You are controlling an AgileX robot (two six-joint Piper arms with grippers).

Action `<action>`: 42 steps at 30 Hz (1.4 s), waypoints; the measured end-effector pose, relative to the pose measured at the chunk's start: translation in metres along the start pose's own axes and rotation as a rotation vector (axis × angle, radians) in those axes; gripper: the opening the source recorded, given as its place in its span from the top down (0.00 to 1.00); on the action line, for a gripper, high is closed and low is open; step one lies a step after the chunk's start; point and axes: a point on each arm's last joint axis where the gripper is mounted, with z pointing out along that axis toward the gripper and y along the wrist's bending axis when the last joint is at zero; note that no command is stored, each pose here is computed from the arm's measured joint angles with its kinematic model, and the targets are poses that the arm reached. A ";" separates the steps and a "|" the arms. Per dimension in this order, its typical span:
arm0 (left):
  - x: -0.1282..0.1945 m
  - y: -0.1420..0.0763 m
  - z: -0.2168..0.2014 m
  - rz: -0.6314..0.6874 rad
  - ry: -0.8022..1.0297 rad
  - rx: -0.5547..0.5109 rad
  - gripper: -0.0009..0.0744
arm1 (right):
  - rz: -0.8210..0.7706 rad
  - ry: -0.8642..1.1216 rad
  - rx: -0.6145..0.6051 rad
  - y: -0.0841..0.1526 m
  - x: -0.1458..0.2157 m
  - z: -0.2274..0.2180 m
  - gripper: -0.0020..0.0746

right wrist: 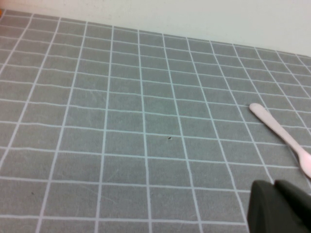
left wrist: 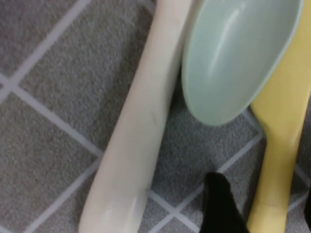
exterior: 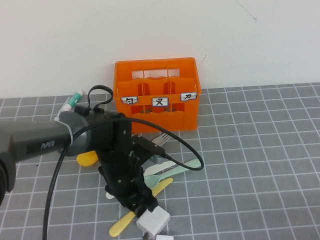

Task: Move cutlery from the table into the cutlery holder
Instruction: Pick up the knife

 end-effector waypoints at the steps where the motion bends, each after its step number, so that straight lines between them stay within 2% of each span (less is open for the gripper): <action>1: 0.000 0.000 0.000 0.000 -0.004 -0.001 0.53 | 0.000 0.000 0.000 0.000 0.000 0.000 0.98; 4: 0.000 0.000 0.000 0.000 -0.004 -0.001 0.56 | 0.000 0.000 0.000 0.000 0.000 0.000 0.98; 8: -0.001 -0.004 0.001 0.024 -0.004 -0.001 0.64 | 0.000 0.000 0.000 0.000 0.000 0.000 0.98; 16: -0.004 -0.032 0.005 0.177 0.006 -0.040 0.81 | 0.000 0.000 0.000 0.000 0.000 0.000 0.98; 21: -0.004 -0.031 0.005 0.173 0.002 -0.050 0.85 | 0.000 0.000 0.000 0.000 0.000 0.000 0.98; 30: -0.004 -0.034 0.010 0.173 0.019 0.000 0.83 | 0.000 0.000 0.000 0.000 0.000 0.000 0.98; 37: -0.003 -0.036 0.013 0.168 0.048 0.025 0.64 | 0.000 0.000 0.000 0.000 0.000 0.000 0.98; 42: -0.003 -0.037 0.014 0.165 0.052 0.034 0.58 | 0.000 0.000 0.000 0.000 0.000 0.000 0.98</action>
